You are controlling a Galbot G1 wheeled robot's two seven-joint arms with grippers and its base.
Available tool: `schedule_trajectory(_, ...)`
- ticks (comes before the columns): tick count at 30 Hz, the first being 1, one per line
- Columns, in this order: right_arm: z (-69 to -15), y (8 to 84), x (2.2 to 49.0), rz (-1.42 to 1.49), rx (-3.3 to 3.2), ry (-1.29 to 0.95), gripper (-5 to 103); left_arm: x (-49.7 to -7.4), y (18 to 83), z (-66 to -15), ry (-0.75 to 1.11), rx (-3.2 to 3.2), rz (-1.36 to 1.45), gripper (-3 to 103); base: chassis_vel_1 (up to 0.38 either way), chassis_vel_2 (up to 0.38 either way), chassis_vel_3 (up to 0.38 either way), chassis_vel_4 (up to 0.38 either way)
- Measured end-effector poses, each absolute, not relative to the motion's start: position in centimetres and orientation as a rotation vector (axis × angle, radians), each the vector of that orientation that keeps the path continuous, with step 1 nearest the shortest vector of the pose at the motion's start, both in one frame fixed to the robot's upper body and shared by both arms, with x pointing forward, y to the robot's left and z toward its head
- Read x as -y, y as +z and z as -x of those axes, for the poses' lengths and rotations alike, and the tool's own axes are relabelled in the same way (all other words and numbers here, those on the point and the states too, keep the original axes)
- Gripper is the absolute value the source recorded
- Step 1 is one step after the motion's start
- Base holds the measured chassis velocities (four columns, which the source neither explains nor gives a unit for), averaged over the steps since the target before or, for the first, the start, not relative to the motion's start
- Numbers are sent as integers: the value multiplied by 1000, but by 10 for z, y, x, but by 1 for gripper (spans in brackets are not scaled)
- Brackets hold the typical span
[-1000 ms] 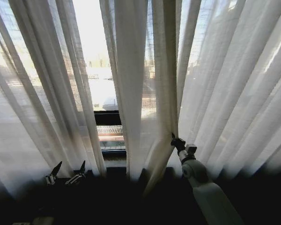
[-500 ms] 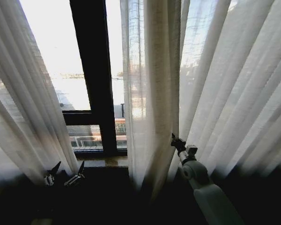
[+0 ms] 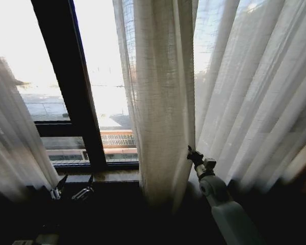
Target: Open the curtains by pulling them apart, changing their state from closed to fully open.
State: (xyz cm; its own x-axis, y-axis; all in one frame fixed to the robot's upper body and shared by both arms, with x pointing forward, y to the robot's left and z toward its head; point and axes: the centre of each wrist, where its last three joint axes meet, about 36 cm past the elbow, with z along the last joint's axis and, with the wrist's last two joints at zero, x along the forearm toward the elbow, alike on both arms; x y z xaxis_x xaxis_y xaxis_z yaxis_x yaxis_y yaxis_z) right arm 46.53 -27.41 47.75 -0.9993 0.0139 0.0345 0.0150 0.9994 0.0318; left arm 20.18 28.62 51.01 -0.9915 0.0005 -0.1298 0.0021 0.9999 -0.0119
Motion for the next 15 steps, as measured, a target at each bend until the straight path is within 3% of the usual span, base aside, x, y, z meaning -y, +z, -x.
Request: schedule_trajectory(15, -466, 478, 276, 27, 3109, -45, 0, -286, 511, -203, -16, -3005, -9, 100, -362, -354, 364, 354)
